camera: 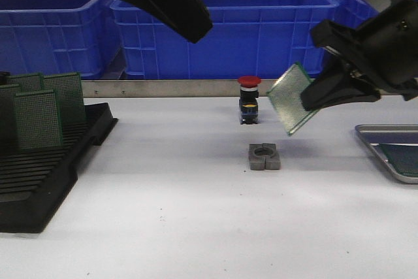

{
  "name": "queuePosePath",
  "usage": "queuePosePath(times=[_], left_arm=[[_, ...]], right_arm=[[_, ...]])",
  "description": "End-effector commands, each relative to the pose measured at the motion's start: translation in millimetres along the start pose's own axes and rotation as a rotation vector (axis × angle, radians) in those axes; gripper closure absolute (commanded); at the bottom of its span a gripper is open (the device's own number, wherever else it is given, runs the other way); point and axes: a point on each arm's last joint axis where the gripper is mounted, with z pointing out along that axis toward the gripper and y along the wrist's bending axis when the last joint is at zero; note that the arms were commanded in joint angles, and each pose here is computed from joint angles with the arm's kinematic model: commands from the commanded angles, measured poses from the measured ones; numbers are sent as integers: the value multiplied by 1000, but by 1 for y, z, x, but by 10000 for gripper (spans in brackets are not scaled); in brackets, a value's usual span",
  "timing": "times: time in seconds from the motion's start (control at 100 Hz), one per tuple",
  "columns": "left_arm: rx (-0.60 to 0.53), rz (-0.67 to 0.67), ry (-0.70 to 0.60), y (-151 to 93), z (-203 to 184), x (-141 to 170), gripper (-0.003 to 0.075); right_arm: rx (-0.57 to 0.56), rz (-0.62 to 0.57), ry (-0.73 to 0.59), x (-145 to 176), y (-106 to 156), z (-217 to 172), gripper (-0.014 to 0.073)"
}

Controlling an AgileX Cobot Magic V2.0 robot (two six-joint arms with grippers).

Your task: Place circuit board on tray

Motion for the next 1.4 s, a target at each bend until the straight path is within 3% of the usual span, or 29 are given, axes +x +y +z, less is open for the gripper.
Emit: queuePosePath(times=[0.0, 0.4, 0.73, 0.78, 0.97, 1.04, 1.27, 1.39], left_arm=[[-31, 30, -88, -11, -19, -23, 164], [-31, 30, -88, -11, -19, -23, 164], [-31, 30, -88, -11, -19, -23, 164], [-31, 30, -88, -11, -19, -23, 164], [-31, 30, -88, -11, -19, -23, 164], [-31, 30, -88, -11, -19, -23, 164], [-28, 24, -87, -11, -19, -23, 176], [-24, 24, -86, -12, -19, -22, 251]], right_arm=[[46, 53, -102, -18, -9, -19, 663], [259, 210, -201, -24, -78, -47, 663], [311, 248, -171, -16, -95, -38, 652], [320, 248, -173, -16, -95, -38, 605], [328, 249, -175, -17, -96, -38, 181], [331, 249, -176, -17, -96, -38, 92], [337, 222, -174, -17, -95, -40, 76], [341, 155, -164, -19, -90, -46, 111]])
